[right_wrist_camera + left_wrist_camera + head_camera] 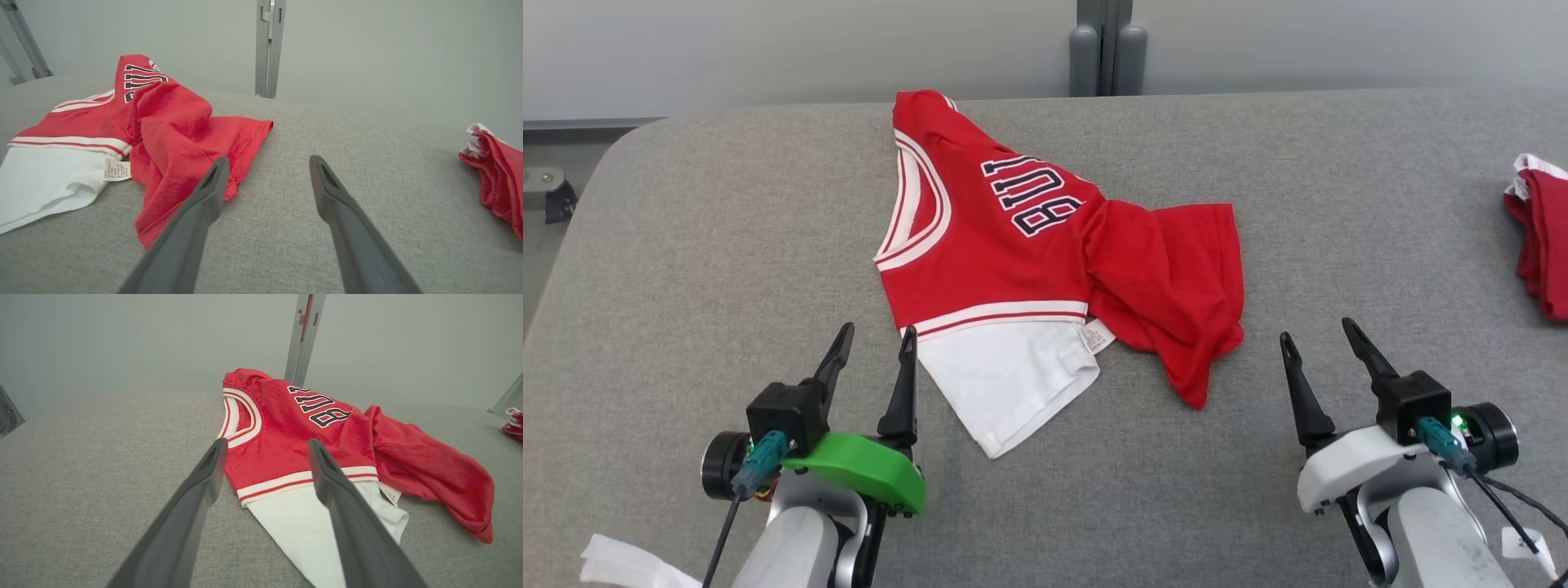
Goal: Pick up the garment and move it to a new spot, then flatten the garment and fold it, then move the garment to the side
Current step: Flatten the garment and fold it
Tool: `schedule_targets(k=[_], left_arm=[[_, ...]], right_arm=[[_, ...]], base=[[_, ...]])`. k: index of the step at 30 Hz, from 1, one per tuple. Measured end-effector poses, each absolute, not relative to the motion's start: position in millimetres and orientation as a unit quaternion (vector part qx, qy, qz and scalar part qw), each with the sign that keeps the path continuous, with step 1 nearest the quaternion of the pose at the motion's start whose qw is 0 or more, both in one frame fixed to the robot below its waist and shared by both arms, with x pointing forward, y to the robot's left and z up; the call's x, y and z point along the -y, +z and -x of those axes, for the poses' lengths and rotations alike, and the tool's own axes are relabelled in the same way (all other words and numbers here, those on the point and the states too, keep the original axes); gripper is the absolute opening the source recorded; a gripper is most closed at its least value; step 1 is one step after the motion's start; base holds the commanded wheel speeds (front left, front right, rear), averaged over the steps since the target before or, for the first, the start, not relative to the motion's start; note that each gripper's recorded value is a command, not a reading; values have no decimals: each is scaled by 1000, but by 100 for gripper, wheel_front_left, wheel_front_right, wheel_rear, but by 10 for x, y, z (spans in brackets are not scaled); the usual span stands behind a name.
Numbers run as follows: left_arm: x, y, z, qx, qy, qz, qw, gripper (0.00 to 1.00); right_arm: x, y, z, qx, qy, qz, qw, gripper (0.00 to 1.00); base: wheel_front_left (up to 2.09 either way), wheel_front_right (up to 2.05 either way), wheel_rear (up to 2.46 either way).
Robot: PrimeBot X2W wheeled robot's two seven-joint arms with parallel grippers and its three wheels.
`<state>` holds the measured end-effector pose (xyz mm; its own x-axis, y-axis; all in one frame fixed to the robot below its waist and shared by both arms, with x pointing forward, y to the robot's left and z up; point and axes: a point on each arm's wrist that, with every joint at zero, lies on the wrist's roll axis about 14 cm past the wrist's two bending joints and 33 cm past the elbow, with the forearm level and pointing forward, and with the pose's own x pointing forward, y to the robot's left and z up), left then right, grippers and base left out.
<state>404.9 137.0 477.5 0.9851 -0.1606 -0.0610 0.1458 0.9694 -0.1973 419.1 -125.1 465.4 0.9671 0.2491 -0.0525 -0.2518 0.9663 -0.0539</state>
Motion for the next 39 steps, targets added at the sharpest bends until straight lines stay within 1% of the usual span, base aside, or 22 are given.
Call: schedule_targets(k=[5, 13, 14, 15, 16, 17, 18, 19, 20, 25, 29, 34, 39], left_arm=[[-1435, 4805, -3966, -31, -58, 105, 992, 100], [-1524, 4769, -3912, -37, -39, 107, 993, 100], [-1539, 4764, -3909, -38, -36, 107, 993, 100], [-1549, 4758, -3904, -39, -34, 107, 993, 100], [-1560, 4749, -3897, -40, -32, 107, 993, 100], [-1568, 4743, -3893, -41, -30, 106, 993, 100], [-1572, 4740, -3891, -41, -29, 107, 993, 100], [-1574, 4737, -3890, -42, -29, 107, 993, 100], [-1573, 4736, -3889, -42, -29, 107, 993, 100], [-1557, 4737, -3898, -42, -29, 107, 993, 100], [-1512, 4734, -3912, -43, -35, 110, 992, 100], [-1441, 4727, -3921, -44, -45, 110, 992, 100], [-1348, 4750, -3930, -42, -59, 111, 991, 100]], right_arm=[[1127, 4410, -4388, -73, 152, 49, 984, 100], [922, 4014, -4517, -142, 195, 72, 968, 100], [895, 3974, -4522, -149, 200, 74, 966, 90], [868, 3951, -4527, -153, 203, 74, 964, 73], [840, 3924, -4530, -159, 207, 74, 962, 42], [819, 3899, -4533, -163, 210, 73, 961, 35], [801, 3888, -4534, -165, 213, 73, 960, 22], [786, 3872, -4535, -168, 215, 73, 959, 15], [777, 3869, -4540, -169, 216, 73, 959, 0], [791, 3874, -4557, -170, 215, 68, 959, 0], [897, 4032, -4673, -145, 203, 70, 966, 0], [1108, 4660, -4982, -48, 180, 90, 978, 0], [1329, 5269, -5118, 42, 157, 127, 978, 0]], base=[[0, 0, 0], [0, 0, 0], [0, 0, 0], [0, 0, 0], [0, 0, 0], [0, 0, 0], [0, 0, 0], [0, 0, 0], [0, 0, 0], [0, 0, 0], [0, 0, 0], [0, 0, 0], [0, 0, 0]])
